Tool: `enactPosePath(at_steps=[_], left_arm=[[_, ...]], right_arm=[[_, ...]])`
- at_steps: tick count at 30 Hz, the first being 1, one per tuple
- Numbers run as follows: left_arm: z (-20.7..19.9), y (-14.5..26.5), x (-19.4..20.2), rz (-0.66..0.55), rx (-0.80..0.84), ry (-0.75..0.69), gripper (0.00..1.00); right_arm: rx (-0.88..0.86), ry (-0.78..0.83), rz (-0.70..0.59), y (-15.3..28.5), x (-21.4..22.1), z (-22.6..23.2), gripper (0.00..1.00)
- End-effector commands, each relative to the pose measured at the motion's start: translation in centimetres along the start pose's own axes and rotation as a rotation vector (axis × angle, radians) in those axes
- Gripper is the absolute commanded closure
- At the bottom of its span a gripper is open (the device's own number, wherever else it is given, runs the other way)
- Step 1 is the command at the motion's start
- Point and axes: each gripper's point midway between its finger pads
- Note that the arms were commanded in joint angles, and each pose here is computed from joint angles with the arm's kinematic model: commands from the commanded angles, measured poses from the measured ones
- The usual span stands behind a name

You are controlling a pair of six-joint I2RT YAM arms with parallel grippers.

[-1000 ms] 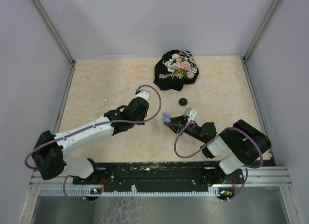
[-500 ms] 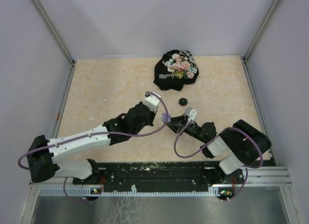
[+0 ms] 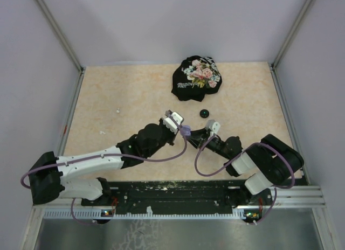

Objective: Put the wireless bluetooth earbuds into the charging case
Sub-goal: Pick up the earbud from the center of the board, then place the earbud in the charging case.

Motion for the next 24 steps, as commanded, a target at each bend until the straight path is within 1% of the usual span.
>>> enactPosePath(at_steps=[1,5,15,24], left_arm=[[-1.1,0.1,-1.5,-0.090,0.059,0.006,0.88],[-1.5,-0.3,-0.4,-0.068,0.066,0.010,0.88],[-2.4,-1.0,0.3,-0.055,0.090,0.020,0.89],[-2.6,-0.7,1.5,-0.018,0.102,0.041,0.89]], right_arm=[[-0.030,0.078,-0.192,-0.6,-5.4,0.6,1.00],[-0.035,0.078,-0.195,-0.7,-5.5,0.7,1.00],[-0.050,0.082,-0.198,-0.6,-5.7,1.0,1.00],[-0.037,0.082,-0.202,-0.5,-5.8,0.8,1.00]])
Point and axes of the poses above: each gripper's point midway between its finger pads, its own y axis back along the fingers, its own z axis along the line the jaws close on, x = y × z, and after that the axes turned 1 degree about -y, right-handed
